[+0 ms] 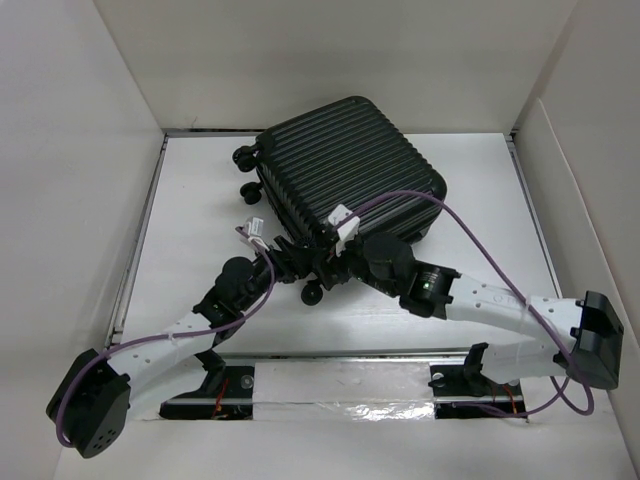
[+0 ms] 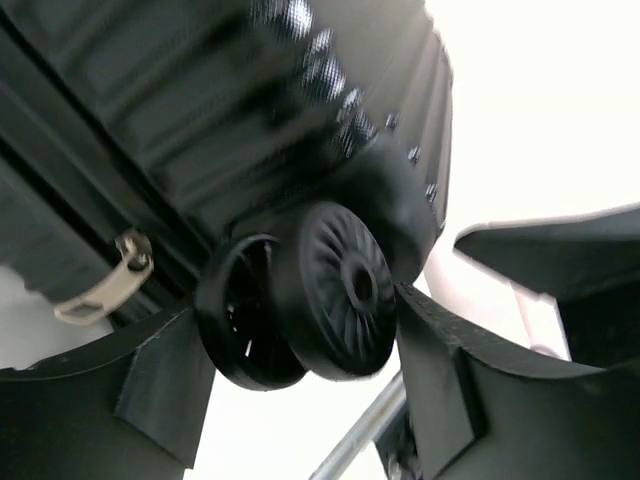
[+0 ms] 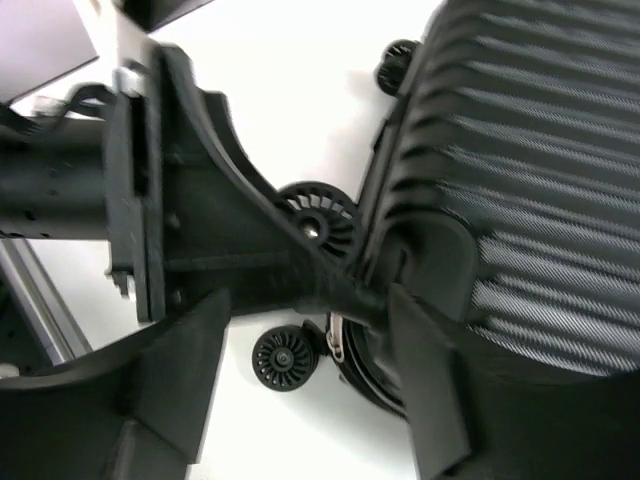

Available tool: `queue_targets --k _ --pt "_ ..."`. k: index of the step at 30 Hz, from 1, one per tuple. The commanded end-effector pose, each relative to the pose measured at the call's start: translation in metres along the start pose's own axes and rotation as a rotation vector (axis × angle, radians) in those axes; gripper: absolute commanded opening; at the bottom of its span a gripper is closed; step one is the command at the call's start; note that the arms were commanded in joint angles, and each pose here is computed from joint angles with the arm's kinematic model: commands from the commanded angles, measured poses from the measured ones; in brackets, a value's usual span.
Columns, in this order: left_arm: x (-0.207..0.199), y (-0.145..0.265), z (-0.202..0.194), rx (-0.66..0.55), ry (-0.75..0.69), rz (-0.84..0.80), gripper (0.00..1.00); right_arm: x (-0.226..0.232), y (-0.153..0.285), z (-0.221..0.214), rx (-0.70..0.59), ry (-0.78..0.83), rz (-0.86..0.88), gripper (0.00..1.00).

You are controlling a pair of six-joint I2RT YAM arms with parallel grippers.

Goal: Pack the luggage

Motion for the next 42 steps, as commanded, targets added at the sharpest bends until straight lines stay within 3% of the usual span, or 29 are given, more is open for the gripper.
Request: queue_targets --k 1,10,14,15,19,21,24,25,26,27,30,37,38,41,42 --pt "-0.007 0.005 -0.009 0.062 0.009 -0.033 0.64 0.007 -0.01 0.009 -0.007 0.121 0.097 0.76" --pt "-0.001 0.01 0.0 0.032 0.04 -0.024 0.69 0.0 -0.012 0.002 0.047 0.152 0.099 0.76" --pt "0.009 0.014 0.007 -0.012 0.053 0.01 0.63 -0.019 0.003 0.015 -0.038 0.124 0.061 0.72" --pt "0.012 0.014 0.008 -0.017 0.054 0.019 0.63 -0.022 0.007 0.021 -0.058 0.118 0.065 0.69" --pt "0.017 0.016 0.011 -0.035 0.073 0.022 0.64 -0.027 0.006 0.016 -0.011 0.136 0.073 0.35" --pt "0.016 0.016 0.016 -0.057 0.077 0.012 0.62 -0.027 0.004 0.012 0.003 0.143 0.074 0.37" --pt "0.017 0.018 0.018 -0.063 0.068 0.012 0.45 -0.027 0.002 0.013 0.003 0.152 0.073 0.45" --pt "0.018 0.019 0.016 -0.058 0.068 0.009 0.45 -0.027 0.001 0.014 0.003 0.154 0.073 0.46" --pt "0.016 0.02 0.015 -0.053 0.065 -0.001 0.47 -0.027 0.001 0.016 -0.003 0.153 0.074 0.47" --pt "0.015 0.021 0.012 -0.033 0.047 -0.014 0.61 -0.027 0.001 0.018 -0.007 0.158 0.075 0.47" --pt "0.015 0.027 0.009 -0.016 0.021 -0.019 0.85 -0.033 -0.004 0.023 -0.011 0.164 0.07 0.52" --pt "0.032 0.044 0.004 -0.047 -0.005 0.021 0.87 -0.032 -0.008 0.03 -0.012 0.172 0.098 0.56" --pt "0.032 0.047 0.006 -0.063 -0.004 0.017 0.84 -0.032 -0.008 0.035 -0.014 0.175 0.101 0.56" --pt "0.041 0.054 0.0 -0.066 0.008 0.033 0.48 -0.03 -0.009 0.036 -0.006 0.179 0.111 0.46" --pt "0.044 0.056 0.0 -0.074 0.01 0.044 0.29 -0.03 -0.01 0.036 -0.007 0.179 0.11 0.4"
Point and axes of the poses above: each gripper's point midway between its finger pads, its own y axis back along the fingers, its own x axis along the line the jaws close on, z = x × y, the point moved 3 cm from there along y, back along the fingers, and after that the axes turned 3 degrees about y, right-handed, at the moved point
